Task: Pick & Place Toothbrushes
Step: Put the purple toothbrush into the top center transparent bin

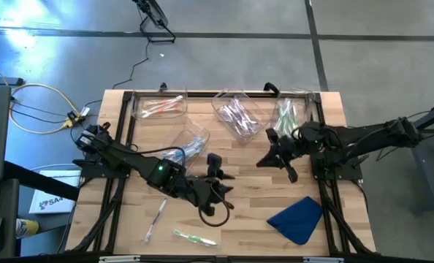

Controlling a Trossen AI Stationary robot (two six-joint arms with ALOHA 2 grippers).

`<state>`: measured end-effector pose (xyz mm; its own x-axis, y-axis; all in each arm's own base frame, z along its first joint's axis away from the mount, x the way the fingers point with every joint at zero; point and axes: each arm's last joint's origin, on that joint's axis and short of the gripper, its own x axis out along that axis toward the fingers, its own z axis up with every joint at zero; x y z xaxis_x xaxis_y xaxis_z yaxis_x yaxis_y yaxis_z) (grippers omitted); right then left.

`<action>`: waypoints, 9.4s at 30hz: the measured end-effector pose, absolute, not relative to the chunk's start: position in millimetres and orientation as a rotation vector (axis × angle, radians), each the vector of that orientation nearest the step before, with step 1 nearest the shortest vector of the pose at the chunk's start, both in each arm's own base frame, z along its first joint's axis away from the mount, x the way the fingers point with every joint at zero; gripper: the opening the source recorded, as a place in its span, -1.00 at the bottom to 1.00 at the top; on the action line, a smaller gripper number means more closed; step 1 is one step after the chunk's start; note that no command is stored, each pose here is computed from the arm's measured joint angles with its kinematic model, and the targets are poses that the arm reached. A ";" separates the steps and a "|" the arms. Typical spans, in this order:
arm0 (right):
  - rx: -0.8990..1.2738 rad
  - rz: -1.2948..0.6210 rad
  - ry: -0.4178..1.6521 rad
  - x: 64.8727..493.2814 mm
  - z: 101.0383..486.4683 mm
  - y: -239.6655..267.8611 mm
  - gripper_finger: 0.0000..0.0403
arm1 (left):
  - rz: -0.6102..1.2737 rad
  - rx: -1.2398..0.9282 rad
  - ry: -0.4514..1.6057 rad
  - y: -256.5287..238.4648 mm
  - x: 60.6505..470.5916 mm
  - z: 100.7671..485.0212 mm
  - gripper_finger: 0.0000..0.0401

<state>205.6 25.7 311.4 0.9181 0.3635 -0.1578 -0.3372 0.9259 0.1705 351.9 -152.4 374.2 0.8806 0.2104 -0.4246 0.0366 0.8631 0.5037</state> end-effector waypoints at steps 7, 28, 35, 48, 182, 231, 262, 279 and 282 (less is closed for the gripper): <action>0.121 0.411 0.213 204.8 307.6 53.0 -0.98 | -0.113 0.472 0.491 -158.3 351.8 372.6 -0.26; 0.035 0.337 0.329 221.8 279.2 89.9 -0.98 | -0.132 0.325 0.535 -161.0 348.7 369.1 -0.26; 0.017 0.342 0.308 222.3 280.8 90.1 -0.98 | -0.133 0.339 0.531 -161.1 348.8 369.3 -0.26; 0.030 0.357 0.263 222.9 285.2 91.9 -0.98 | 0.249 0.670 0.514 -189.7 322.5 369.6 -0.26; 0.009 0.371 0.387 219.4 273.8 90.9 -0.98 | 0.551 -0.767 1.430 -225.0 210.1 154.1 -0.26; 0.016 0.427 0.395 204.7 282.1 86.6 -0.98 | 0.343 -0.605 1.112 -206.9 232.3 207.7 -0.87; 0.020 0.489 0.222 179.7 311.5 77.7 -0.98 | -0.033 0.124 0.341 -91.2 348.3 374.1 -0.88; -0.085 0.141 -0.064 173.0 342.1 56.9 -0.95 | -0.014 0.193 0.184 -74.3 365.2 383.0 -0.88; -0.091 0.140 -0.050 177.4 339.4 58.5 -0.83 | -0.022 0.189 0.189 -67.4 368.1 380.6 -0.88</action>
<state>177.4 58.5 339.4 0.9889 0.1419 0.0436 -0.1373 0.9861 -0.0938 368.1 -67.4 380.6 0.9819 -0.0036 -0.1892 0.0391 0.9821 0.1844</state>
